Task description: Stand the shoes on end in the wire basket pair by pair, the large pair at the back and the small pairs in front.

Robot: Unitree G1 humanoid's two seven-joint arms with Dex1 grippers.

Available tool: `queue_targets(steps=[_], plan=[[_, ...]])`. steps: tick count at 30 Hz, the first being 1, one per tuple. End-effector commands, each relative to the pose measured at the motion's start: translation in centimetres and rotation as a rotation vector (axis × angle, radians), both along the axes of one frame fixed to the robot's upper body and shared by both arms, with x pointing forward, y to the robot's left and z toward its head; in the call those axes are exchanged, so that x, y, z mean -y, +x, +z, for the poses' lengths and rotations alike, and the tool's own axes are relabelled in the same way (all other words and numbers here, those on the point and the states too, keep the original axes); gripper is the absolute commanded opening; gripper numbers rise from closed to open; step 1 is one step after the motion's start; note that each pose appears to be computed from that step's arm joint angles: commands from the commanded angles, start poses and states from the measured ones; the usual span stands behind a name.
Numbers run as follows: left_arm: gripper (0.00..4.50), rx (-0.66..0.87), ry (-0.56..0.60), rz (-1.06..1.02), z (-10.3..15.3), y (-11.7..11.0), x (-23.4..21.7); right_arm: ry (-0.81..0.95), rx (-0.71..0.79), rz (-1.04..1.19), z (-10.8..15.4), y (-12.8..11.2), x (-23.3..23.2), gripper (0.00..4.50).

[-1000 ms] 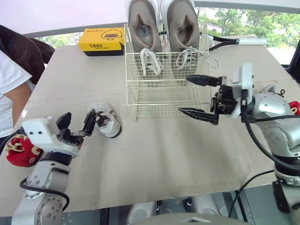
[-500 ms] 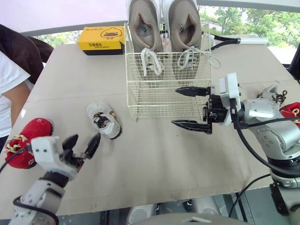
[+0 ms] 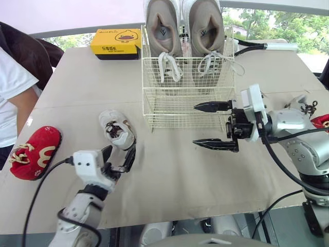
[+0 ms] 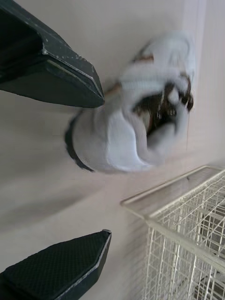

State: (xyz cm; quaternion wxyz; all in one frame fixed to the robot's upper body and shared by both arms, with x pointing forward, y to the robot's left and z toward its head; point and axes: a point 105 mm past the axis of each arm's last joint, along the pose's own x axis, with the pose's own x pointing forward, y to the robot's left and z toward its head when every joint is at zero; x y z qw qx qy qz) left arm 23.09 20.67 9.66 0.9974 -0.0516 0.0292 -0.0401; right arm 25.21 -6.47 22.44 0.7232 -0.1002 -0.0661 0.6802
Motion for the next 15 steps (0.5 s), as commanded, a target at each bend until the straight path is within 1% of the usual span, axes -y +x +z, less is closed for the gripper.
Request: queue_targets(steps=[1,2,5,8,12,15], plan=[[4.5,0.008,0.046,0.107,-0.7,0.9,-0.7,0.0,0.062,-0.004,1.3,-0.6,0.6,4.45],[4.5,0.016,0.063,0.119,-0.8,1.3,-0.7,-0.005,0.063,-0.008,1.4,-0.6,0.7,4.45],[3.7,0.015,0.062,0.169,-1.9,2.6,-0.6,-0.022,0.066,-0.023,1.5,-0.6,1.0,4.5],[2.23,0.059,0.051,0.156,-2.0,3.5,0.2,-0.03,0.062,-0.036,1.6,-0.5,1.1,4.5],[1.55,0.128,0.05,0.189,-1.1,4.0,-0.3,-0.036,0.059,-0.045,1.5,-0.5,1.3,4.5],[1.29,0.192,0.07,0.214,0.3,3.9,-1.2,-0.031,0.065,-0.051,1.5,-0.3,1.2,4.5]])
